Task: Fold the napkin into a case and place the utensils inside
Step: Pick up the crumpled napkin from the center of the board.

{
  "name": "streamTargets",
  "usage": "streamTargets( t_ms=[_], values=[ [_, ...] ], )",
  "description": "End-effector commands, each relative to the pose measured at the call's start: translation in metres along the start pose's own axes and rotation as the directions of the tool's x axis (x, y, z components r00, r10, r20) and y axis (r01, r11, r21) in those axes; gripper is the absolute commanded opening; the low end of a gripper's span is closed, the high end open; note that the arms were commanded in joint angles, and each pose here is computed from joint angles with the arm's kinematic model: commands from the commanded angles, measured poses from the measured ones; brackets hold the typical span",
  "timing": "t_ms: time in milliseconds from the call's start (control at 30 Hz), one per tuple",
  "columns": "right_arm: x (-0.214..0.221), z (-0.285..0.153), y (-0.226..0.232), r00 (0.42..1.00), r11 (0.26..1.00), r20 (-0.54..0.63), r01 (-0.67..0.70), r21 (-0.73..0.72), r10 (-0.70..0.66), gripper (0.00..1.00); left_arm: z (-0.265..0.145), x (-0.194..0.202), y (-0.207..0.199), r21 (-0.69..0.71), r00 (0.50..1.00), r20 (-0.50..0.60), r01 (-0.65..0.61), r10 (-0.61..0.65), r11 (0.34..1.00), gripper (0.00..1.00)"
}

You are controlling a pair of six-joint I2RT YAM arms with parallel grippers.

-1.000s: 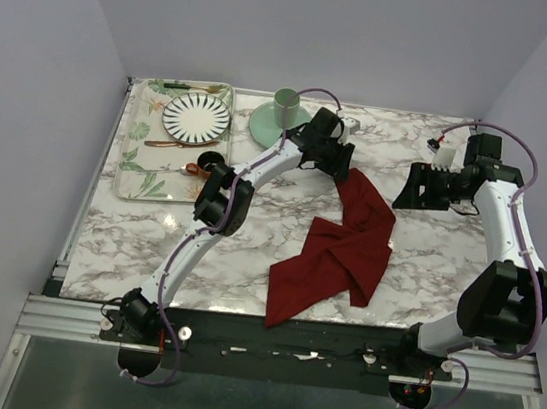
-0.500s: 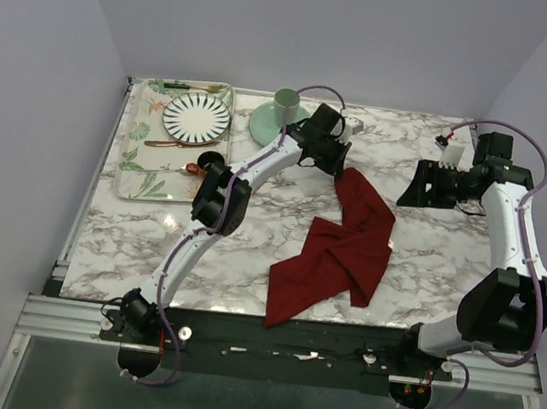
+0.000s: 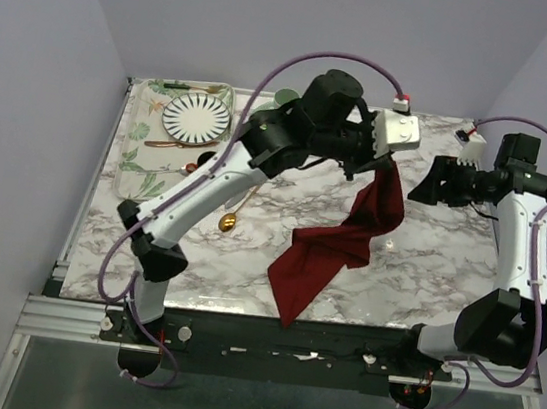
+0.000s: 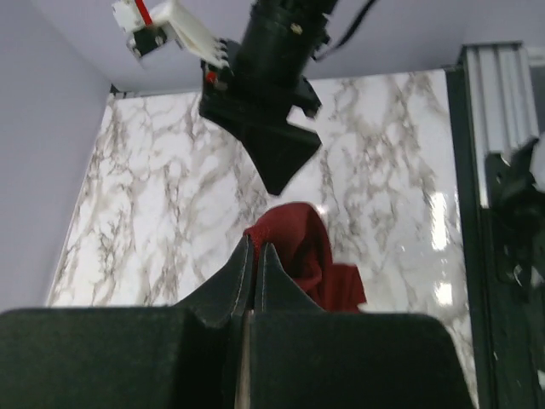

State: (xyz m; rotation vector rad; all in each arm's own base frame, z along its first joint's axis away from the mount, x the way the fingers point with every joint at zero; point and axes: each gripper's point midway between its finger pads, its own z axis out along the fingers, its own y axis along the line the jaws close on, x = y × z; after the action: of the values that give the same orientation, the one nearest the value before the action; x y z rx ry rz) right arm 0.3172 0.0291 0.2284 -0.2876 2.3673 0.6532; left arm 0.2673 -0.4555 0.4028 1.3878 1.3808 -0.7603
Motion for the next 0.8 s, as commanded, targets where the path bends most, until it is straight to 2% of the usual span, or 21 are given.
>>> streamTargets(
  t_ms=[0, 33, 67, 100, 167, 200, 233, 300, 367, 400, 567, 767],
  values=[
    [0.0, -0.01, 0.02, 0.998, 0.993, 0.022, 0.066, -0.094, -0.064, 0.78, -0.06, 0.071, -0.058, 0.212, 0.987, -0.163, 0.043, -0.008, 0.976, 0.0],
    [0.002, -0.01, 0.025, 0.998, 0.99, 0.018, 0.069, -0.124, -0.067, 0.79, -0.092, 0.066, -0.068, 0.196, 0.989, -0.144, 0.011, 0.018, 0.98, 0.0],
    [0.004, -0.01, 0.028, 0.997, 0.986, 0.013, 0.075, -0.147, -0.074, 0.8, -0.105, 0.085, -0.076, 0.198, 0.983, -0.186, 0.027, 0.011, 0.98, 0.0],
    [0.006, -0.008, 0.029, 0.996, 0.982, 0.008, 0.092, -0.168, -0.092, 0.81, -0.11, 0.137, -0.092, 0.216, 0.955, -0.296, 0.091, -0.024, 0.972, 0.0],
    [0.012, -0.006, 0.038, 0.996, 0.969, -0.006, 0.09, -0.229, -0.094, 0.85, -0.143, 0.16, -0.11, 0.191, 0.947, -0.319, 0.107, -0.041, 0.976, 0.0],
    [0.017, 0.0, 0.044, 0.993, 0.962, -0.024, 0.102, -0.255, -0.112, 0.86, -0.151, 0.206, -0.124, 0.184, 0.907, -0.412, 0.179, -0.09, 0.967, 0.0],
    [0.021, 0.005, 0.045, 0.992, 0.958, -0.041, 0.104, -0.267, -0.119, 0.87, -0.166, 0.212, -0.13, 0.166, 0.909, -0.405, 0.184, -0.104, 0.969, 0.0],
    [0.034, 0.02, 0.06, 0.984, 0.944, -0.091, 0.119, -0.307, -0.153, 0.88, -0.182, 0.255, -0.137, 0.117, 0.859, -0.479, 0.268, -0.182, 0.956, 0.0],
    [0.04, 0.035, 0.064, 0.973, 0.941, -0.12, 0.151, -0.304, -0.195, 0.88, -0.196, 0.276, -0.144, 0.11, 0.849, -0.513, 0.213, -0.128, 0.971, 0.0],
    [0.046, 0.044, 0.076, 0.965, 0.933, -0.145, 0.161, -0.323, -0.217, 0.88, -0.2, 0.295, -0.153, 0.112, 0.825, -0.552, 0.218, -0.122, 0.97, 0.0],
    [0.05, 0.087, 0.099, 0.925, 0.909, -0.218, 0.224, -0.352, -0.312, 0.88, -0.206, 0.323, -0.164, 0.123, 0.787, -0.609, 0.222, -0.103, 0.967, 0.0],
    [0.103, 0.121, 0.123, 0.839, 0.873, -0.364, 0.236, -0.427, -0.404, 0.88, -0.205, 0.324, -0.163, 0.109, 0.785, -0.609, 0.229, -0.117, 0.967, 0.0]
  ],
)
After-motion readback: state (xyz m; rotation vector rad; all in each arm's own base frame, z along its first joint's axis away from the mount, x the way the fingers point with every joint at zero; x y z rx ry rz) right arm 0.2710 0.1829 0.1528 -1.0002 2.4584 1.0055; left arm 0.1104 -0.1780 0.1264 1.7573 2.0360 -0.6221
